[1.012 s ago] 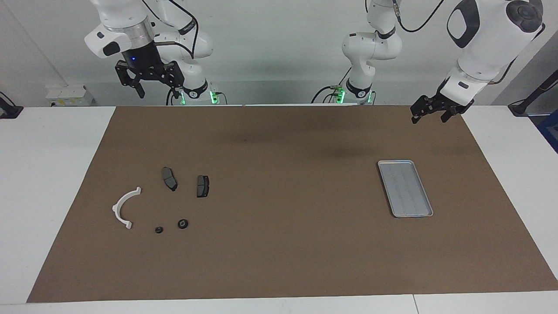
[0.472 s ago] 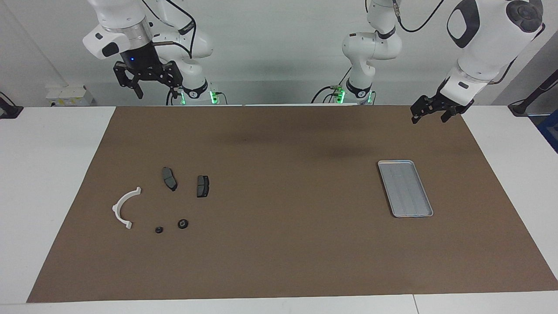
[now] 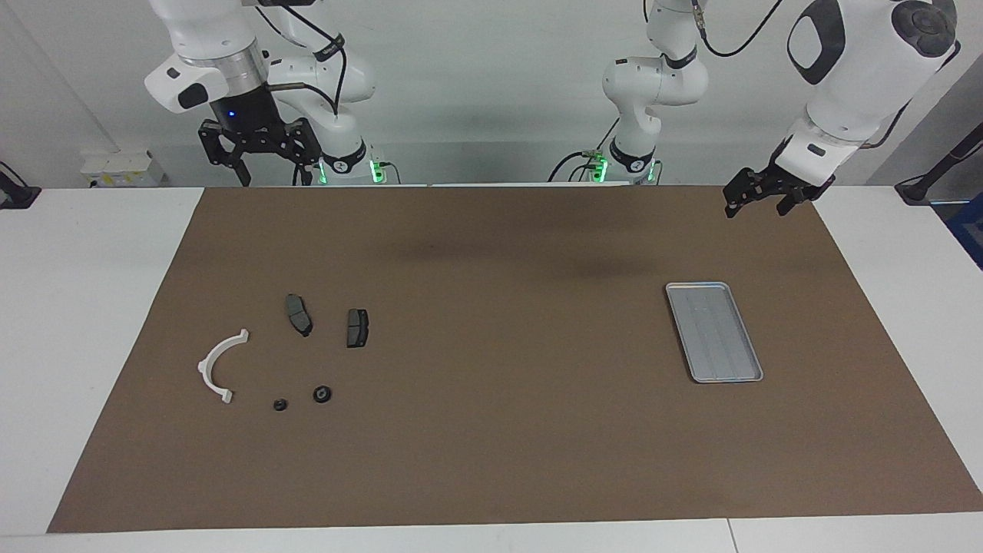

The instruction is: Pick bearing gear from pile to tray

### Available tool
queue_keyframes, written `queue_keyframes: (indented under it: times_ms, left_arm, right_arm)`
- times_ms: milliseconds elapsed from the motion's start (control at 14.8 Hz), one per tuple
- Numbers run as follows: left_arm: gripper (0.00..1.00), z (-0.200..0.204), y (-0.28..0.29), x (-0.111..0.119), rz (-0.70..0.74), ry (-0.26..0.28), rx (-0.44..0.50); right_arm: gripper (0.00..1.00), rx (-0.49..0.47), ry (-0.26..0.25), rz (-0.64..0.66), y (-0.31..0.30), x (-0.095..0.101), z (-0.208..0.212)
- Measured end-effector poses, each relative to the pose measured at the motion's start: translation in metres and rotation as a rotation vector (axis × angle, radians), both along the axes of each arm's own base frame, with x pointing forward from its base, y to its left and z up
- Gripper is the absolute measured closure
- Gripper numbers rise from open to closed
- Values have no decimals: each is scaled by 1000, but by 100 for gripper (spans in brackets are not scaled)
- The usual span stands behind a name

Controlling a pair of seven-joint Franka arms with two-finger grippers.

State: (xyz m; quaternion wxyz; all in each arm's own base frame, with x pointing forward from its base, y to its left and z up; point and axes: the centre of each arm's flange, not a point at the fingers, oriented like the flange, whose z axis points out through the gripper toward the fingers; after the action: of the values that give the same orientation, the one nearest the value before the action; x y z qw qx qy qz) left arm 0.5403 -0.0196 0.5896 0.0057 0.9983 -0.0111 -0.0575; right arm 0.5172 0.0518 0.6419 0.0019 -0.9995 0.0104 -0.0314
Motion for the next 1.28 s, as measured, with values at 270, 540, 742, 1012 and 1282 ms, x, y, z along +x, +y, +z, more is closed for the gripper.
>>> queue_keyframes:
  times_ms: [270, 540, 742, 1012, 1282]
  left_arm:
    - [0, 0, 0, 0, 0, 0, 0]
    - [0, 0, 0, 0, 0, 0, 0]
    - [0, 0, 0, 0, 0, 0, 0]
    - [0, 0, 0, 0, 0, 0, 0]
    - [0, 0, 0, 0, 0, 0, 0]
  right_arm:
    - [0, -2, 0, -25, -13, 48, -67]
    - [0, -6, -14, -44, -24, 111, -177]
    - [0, 6, -43, -57, -29, 142, -251]
    - [0, 15, -41, -107, -22, 162, -308]
    - [0, -11, -23, -212, -5, 175, -346]
